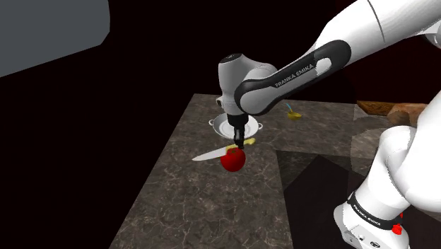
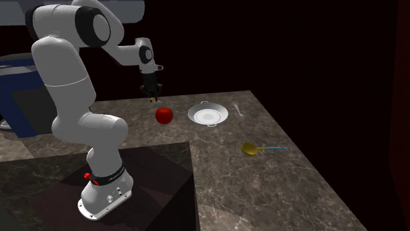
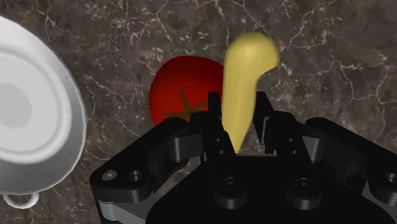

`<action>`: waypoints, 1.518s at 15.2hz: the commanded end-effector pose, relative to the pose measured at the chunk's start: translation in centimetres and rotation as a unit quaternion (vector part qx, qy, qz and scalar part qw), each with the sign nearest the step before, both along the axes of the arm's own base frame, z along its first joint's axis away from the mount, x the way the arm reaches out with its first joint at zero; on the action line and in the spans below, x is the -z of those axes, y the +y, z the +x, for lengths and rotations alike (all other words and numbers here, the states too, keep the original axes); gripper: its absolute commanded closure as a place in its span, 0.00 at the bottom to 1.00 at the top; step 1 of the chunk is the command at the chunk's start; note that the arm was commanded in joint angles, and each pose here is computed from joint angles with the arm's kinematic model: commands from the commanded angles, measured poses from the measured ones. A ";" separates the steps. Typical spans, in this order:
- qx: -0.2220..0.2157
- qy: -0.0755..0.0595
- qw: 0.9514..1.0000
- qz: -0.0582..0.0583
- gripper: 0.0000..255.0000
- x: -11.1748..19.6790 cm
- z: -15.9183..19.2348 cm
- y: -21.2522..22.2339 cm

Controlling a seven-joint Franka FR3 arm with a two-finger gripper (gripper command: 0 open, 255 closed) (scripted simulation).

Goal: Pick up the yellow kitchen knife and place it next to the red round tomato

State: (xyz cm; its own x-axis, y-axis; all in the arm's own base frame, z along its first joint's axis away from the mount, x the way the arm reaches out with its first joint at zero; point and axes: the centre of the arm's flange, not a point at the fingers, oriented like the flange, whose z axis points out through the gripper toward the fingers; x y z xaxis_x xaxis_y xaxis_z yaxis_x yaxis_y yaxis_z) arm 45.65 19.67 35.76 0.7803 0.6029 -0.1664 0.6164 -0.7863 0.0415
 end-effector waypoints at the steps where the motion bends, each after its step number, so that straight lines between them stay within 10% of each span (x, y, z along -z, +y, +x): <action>1: 0.001 0.000 1.000 0.000 1.00 0.5 0.1 3.1; 14: 0.001 0.000 1.000 0.000 1.00 0.5 0.5 20.3; 23: 0.001 0.000 1.000 0.000 1.00 5.2 0.5 20.3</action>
State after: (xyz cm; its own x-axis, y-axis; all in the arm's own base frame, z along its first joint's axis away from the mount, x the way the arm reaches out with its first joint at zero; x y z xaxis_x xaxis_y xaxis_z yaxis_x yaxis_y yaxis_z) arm 46.16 39.95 31.06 0.7807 0.6021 -0.1673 0.6157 -0.7869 0.0411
